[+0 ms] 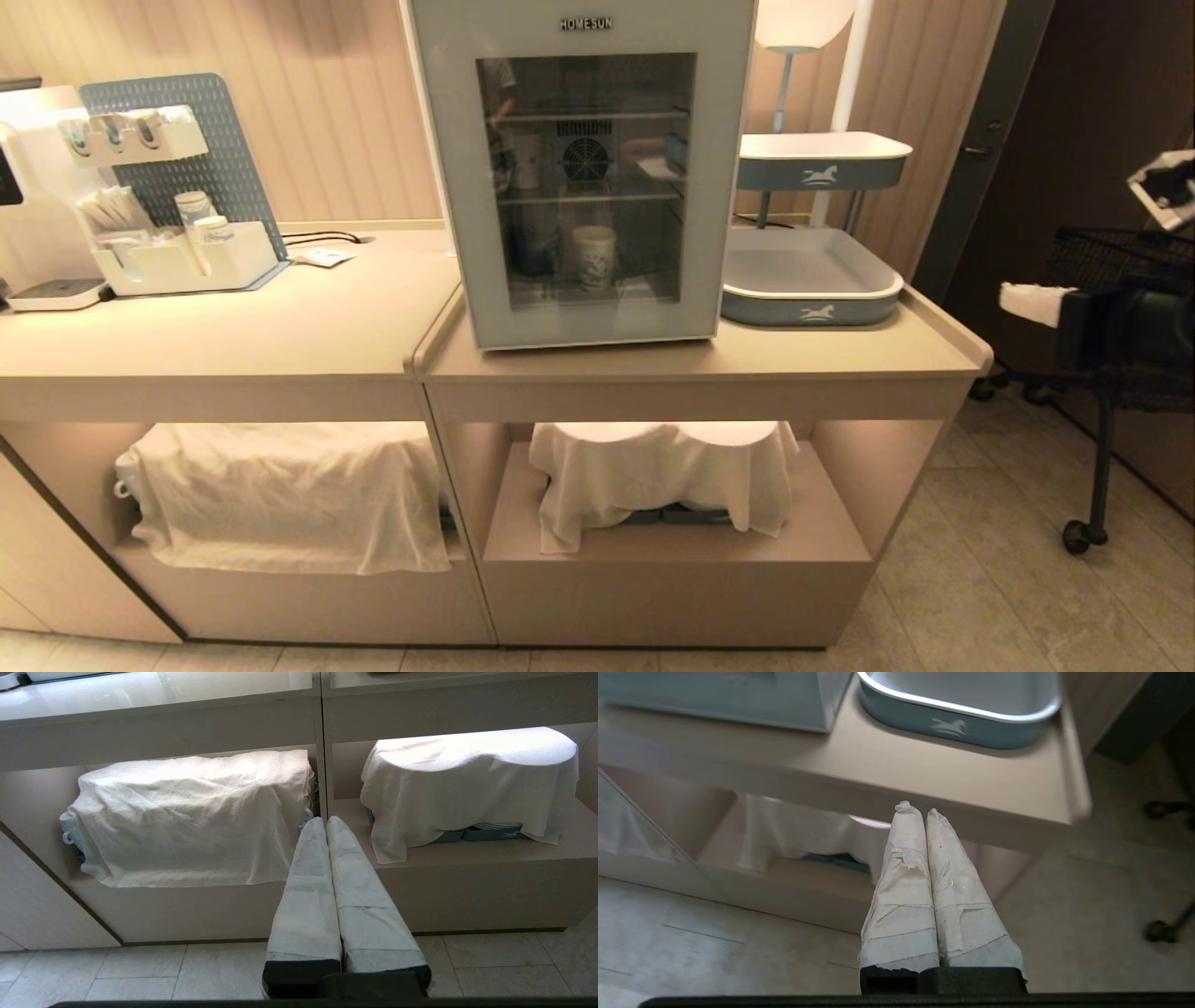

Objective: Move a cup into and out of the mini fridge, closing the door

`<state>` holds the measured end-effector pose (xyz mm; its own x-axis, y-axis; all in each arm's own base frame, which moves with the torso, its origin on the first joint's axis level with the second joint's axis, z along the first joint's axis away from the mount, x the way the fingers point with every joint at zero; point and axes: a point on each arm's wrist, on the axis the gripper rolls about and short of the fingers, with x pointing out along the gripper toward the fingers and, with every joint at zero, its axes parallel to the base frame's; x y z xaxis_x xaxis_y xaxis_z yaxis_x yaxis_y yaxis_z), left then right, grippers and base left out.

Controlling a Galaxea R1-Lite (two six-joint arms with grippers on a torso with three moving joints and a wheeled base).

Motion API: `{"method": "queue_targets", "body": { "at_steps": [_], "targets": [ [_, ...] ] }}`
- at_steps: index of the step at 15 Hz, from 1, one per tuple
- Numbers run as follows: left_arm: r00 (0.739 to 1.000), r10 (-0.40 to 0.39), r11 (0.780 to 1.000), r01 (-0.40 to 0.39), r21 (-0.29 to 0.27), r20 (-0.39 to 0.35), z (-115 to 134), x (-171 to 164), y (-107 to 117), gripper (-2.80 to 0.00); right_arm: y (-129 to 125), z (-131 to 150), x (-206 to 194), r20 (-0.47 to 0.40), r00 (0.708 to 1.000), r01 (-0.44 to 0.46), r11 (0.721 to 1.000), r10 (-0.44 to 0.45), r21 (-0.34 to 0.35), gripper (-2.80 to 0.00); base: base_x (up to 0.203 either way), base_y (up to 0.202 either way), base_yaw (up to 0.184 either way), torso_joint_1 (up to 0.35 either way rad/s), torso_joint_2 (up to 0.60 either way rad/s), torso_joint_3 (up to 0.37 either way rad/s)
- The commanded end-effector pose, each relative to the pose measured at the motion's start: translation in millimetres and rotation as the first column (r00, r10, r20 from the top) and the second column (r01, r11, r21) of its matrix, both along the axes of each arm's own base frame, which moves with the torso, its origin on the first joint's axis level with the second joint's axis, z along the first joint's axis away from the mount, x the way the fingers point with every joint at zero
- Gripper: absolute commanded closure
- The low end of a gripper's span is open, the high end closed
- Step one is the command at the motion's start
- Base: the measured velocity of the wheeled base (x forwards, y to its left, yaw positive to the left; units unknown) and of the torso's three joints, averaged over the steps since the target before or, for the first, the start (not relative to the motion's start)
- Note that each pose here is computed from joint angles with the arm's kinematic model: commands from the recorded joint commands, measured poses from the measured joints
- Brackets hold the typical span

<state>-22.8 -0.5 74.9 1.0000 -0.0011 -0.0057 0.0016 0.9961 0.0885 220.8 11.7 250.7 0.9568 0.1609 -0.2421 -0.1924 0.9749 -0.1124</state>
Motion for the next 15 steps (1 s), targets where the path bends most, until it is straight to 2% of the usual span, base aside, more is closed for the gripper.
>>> {"method": "queue_targets", "body": {
  "at_steps": [1,5,7,8,9,11,12,14,15],
  "targets": [
    [1.000,0.000,1.000,0.000,0.000,0.000,0.0,0.0,0.0,0.00,-9.4,4.2,-66.5,0.106,0.994,0.034,0.999,-0.030,-0.037,0.00,0.000,0.000,0.000,0.000,0.00,0.000],
    [1.000,0.001,1.000,-0.001,0.000,0.000,0.0,0.0,0.0,0.00,-10.6,-40.1,-178.3,0.216,0.973,0.083,0.997,-0.082,0.007,0.00,0.000,0.000,0.000,0.000,0.00,0.000],
    [1.000,0.000,1.000,0.000,0.000,0.000,0.0,0.0,0.0,0.00,-9.5,-74.5,-216.2,0.223,0.967,0.116,0.992,-0.125,0.054,0.00,0.000,0.000,0.000,0.000,0.00,0.000],
    [1.000,0.001,1.000,-0.001,0.000,0.000,0.0,0.0,0.0,0.00,-9.0,-91.9,-224.4,0.213,0.967,0.131,0.989,-0.143,0.067,0.00,0.000,0.000,0.000,0.000,0.00,0.000],
    [1.000,0.001,1.000,-0.001,0.000,0.000,0.0,0.0,0.0,0.00,-9.0,-116.1,-225.3,0.166,0.973,0.148,0.986,-0.158,0.071,0.00,0.000,0.000,0.000,0.000,0.00,0.000],
    [1.000,0.001,1.000,-0.001,0.000,0.000,0.0,0.0,0.0,0.00,-9.4,-153.4,-220.2,0.085,0.983,0.159,0.987,-0.160,0.025,0.00,0.000,0.000,0.000,0.000,0.00,0.000],
    [1.000,0.001,1.000,-0.001,0.000,0.000,0.0,0.0,0.0,0.00,-9.6,-157.9,-218.9,0.100,0.982,0.161,0.987,-0.160,-0.001,0.00,0.000,0.000,0.000,0.000,0.00,0.000],
    [1.000,0.001,1.000,-0.001,0.000,0.000,0.0,0.0,0.0,0.00,-9.9,-158.8,-218.8,0.093,0.979,0.180,0.984,-0.181,0.015,0.00,0.000,0.000,0.000,0.000,0.00,0.000],
    [1.000,0.001,1.000,-0.001,0.000,0.000,0.0,0.0,0.0,0.00,-10.8,-160.3,-219.1,0.080,0.973,0.219,0.976,-0.218,0.000,0.00,0.000,0.000,0.000,0.000,0.00,0.000]
  ]
}}
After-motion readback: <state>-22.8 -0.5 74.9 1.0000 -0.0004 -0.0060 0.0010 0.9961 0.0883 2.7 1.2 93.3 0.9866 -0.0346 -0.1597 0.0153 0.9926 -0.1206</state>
